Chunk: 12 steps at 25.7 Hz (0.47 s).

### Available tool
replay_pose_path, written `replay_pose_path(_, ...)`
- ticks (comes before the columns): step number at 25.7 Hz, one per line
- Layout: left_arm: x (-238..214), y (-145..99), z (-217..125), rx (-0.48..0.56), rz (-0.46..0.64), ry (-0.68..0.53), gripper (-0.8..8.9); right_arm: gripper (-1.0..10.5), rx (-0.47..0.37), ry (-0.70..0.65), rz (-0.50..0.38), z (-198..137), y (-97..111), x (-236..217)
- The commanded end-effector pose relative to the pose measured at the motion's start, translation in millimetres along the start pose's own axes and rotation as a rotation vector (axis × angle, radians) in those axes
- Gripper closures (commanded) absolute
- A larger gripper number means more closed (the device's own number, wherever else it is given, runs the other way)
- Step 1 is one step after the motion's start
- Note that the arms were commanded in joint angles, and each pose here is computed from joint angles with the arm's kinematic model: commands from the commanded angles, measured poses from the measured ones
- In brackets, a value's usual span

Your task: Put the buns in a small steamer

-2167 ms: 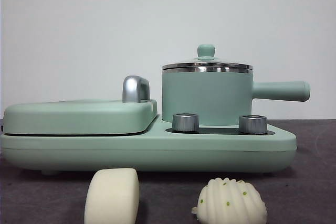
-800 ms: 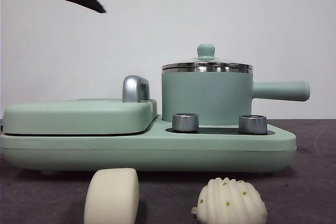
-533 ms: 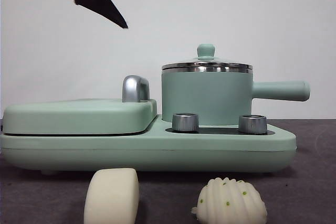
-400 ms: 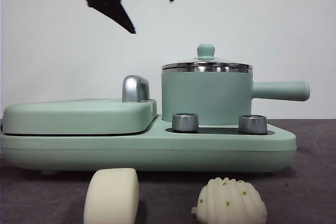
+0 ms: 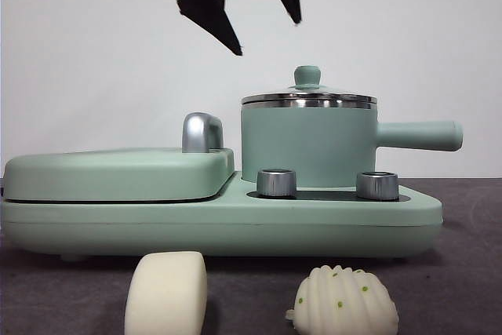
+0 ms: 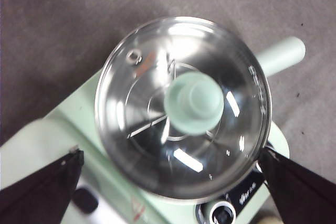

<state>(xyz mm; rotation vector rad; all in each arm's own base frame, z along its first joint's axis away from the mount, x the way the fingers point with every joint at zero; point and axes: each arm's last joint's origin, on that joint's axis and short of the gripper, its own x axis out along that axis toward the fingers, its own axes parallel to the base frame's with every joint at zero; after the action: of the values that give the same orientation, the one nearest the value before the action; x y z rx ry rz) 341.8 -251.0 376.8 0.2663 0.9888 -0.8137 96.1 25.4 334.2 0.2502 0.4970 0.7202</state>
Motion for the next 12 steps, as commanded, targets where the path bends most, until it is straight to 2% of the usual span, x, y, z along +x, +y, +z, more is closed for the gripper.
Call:
replay_pose_path(1, 7, -9, 9, 0.029, -0.006, -0.043, 2.03, 4.5, 0.002, -0.004, 0.009, 5, 1, 0)
replay_pose_path(8, 41, -21, 12, 0.101, -0.031, -0.015, 2.61, 4.5, -0.005, -0.006, 0.009, 5, 1, 0)
replay_pose_path(12, 48, -30, 13, 0.148, -0.028, -0.012, 4.04, 4.6, -0.005, -0.005, 0.011, 5, 1, 0)
